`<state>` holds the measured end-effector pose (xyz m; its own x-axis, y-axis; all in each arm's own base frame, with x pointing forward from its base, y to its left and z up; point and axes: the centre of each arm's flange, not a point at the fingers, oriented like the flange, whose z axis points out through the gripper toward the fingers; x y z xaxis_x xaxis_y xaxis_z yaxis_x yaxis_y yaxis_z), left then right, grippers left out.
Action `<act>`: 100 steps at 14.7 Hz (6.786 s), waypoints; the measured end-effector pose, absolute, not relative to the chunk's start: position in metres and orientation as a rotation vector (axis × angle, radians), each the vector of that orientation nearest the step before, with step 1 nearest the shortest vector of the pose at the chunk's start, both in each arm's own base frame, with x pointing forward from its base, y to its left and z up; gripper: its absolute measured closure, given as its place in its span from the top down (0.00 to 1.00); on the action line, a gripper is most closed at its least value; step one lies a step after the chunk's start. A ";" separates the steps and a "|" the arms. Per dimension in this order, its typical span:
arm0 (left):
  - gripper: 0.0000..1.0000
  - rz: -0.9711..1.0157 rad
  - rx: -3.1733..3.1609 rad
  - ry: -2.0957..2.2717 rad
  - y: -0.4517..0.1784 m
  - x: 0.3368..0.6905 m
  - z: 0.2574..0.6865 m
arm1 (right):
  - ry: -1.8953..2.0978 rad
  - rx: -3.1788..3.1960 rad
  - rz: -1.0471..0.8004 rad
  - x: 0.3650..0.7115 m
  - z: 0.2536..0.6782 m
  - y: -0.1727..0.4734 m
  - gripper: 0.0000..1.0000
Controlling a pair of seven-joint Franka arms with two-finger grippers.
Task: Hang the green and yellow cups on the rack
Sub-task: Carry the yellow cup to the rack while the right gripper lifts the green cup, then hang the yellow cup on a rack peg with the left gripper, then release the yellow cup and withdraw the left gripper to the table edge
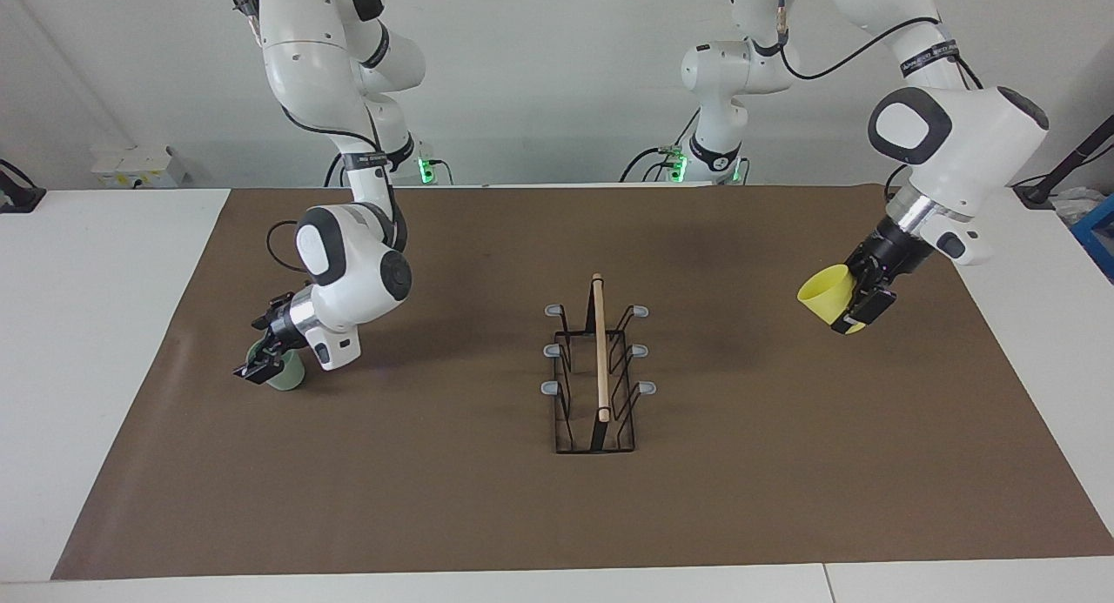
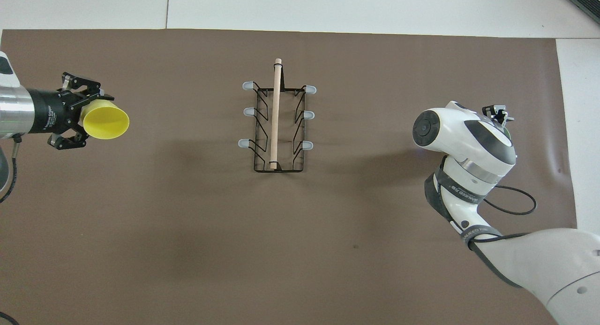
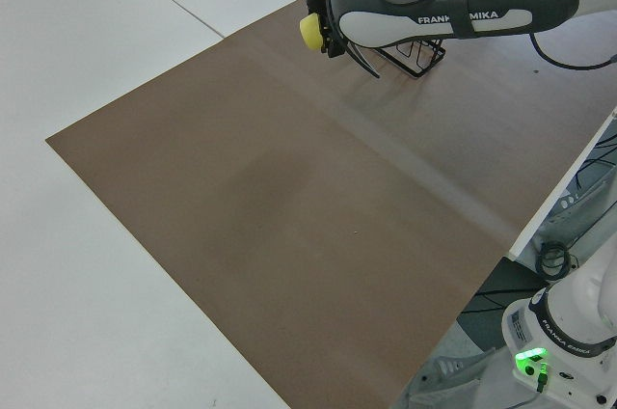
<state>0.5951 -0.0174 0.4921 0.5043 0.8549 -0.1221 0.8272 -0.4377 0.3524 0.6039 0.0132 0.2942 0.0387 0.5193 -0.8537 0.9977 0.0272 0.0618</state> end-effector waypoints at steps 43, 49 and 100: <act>0.68 1.649 2.568 0.942 -0.350 0.463 0.377 | 1.511 1.375 -0.838 0.576 0.196 0.038 1.00; 0.68 1.625 2.512 0.975 -0.364 0.451 0.376 | 1.508 1.347 -0.843 0.576 0.195 0.030 1.00; 1.00 0.786 3.005 0.343 -0.127 0.598 0.523 | 1.573 1.728 -0.599 0.618 0.369 -0.026 0.63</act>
